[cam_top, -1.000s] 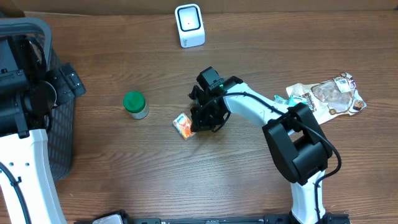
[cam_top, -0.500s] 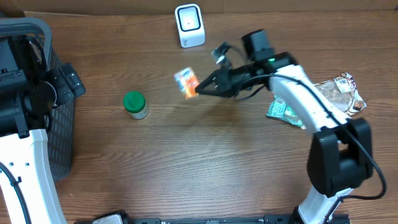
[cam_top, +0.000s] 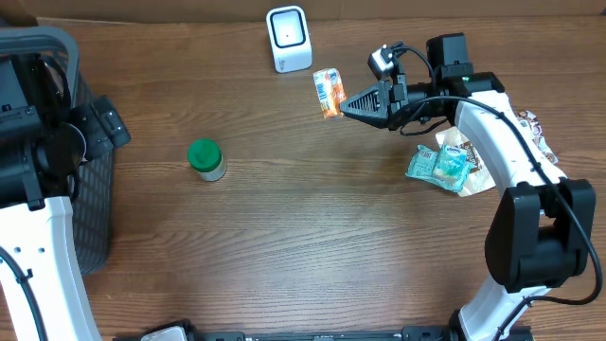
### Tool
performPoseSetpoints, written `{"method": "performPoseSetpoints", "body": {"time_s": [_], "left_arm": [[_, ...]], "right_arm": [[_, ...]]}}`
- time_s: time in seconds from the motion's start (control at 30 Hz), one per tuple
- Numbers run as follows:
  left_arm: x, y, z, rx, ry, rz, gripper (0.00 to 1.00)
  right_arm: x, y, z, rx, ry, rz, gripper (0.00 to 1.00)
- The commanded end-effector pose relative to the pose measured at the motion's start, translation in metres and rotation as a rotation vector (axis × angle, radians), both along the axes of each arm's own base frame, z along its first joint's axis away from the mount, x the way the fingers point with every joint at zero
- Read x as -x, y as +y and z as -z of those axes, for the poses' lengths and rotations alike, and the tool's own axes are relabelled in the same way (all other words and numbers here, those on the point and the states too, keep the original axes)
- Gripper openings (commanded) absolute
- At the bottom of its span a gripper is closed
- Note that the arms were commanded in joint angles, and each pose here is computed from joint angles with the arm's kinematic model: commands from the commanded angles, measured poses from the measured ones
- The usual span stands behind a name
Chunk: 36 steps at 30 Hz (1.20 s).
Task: Scan the item barcode
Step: 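Lift the orange tissue pack and carry it toward the white scanner, then hold the orange tissue pack in front of the scanner window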
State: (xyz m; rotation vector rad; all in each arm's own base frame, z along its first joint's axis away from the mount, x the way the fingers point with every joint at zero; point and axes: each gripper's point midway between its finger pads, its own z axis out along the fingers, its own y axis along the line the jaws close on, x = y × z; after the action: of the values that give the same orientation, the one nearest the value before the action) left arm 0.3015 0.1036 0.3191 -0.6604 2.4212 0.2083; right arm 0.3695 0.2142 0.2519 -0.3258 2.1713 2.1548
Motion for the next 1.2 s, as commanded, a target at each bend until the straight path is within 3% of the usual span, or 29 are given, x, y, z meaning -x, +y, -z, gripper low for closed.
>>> {"method": "performPoseSetpoints", "body": {"time_s": [0.0,0.27,0.37,0.5,0.6,0.8,0.93,1.17], "left_arm": [[0.0,0.001,-0.005,0.004,-0.02,-0.011,1.0],[0.0,0.001,-0.005,0.005,-0.02,-0.011,0.99],[0.0,0.001,-0.005,0.004,-0.02,-0.011,1.0],[0.0,0.001,-0.005,0.005,-0.02,-0.011,0.99],[0.0,0.001,-0.005,0.004,-0.02,-0.011,1.0],[0.0,0.001,-0.005,0.005,-0.02,-0.011,1.0],[0.0,0.001,-0.005,0.004,-0.02,-0.011,1.0],[0.0,0.001,-0.005,0.004,-0.02,-0.011,0.99]], "right_arm": [[0.003,0.0,-0.012,-0.035,-0.003,-0.018,0.04],[0.004,0.002,-0.011,-0.03,-0.004,-0.022,0.04],[0.006,0.015,0.002,0.044,-0.004,-0.017,0.04],[0.011,0.04,0.051,0.325,0.011,0.019,0.04],[0.021,0.051,0.103,0.657,-0.017,0.051,0.04],[0.028,0.039,0.141,1.019,-0.042,0.128,0.04],[0.009,0.031,0.117,1.081,-0.088,0.202,0.04],[-0.064,-0.002,0.02,1.269,-0.36,0.528,0.04]]}}
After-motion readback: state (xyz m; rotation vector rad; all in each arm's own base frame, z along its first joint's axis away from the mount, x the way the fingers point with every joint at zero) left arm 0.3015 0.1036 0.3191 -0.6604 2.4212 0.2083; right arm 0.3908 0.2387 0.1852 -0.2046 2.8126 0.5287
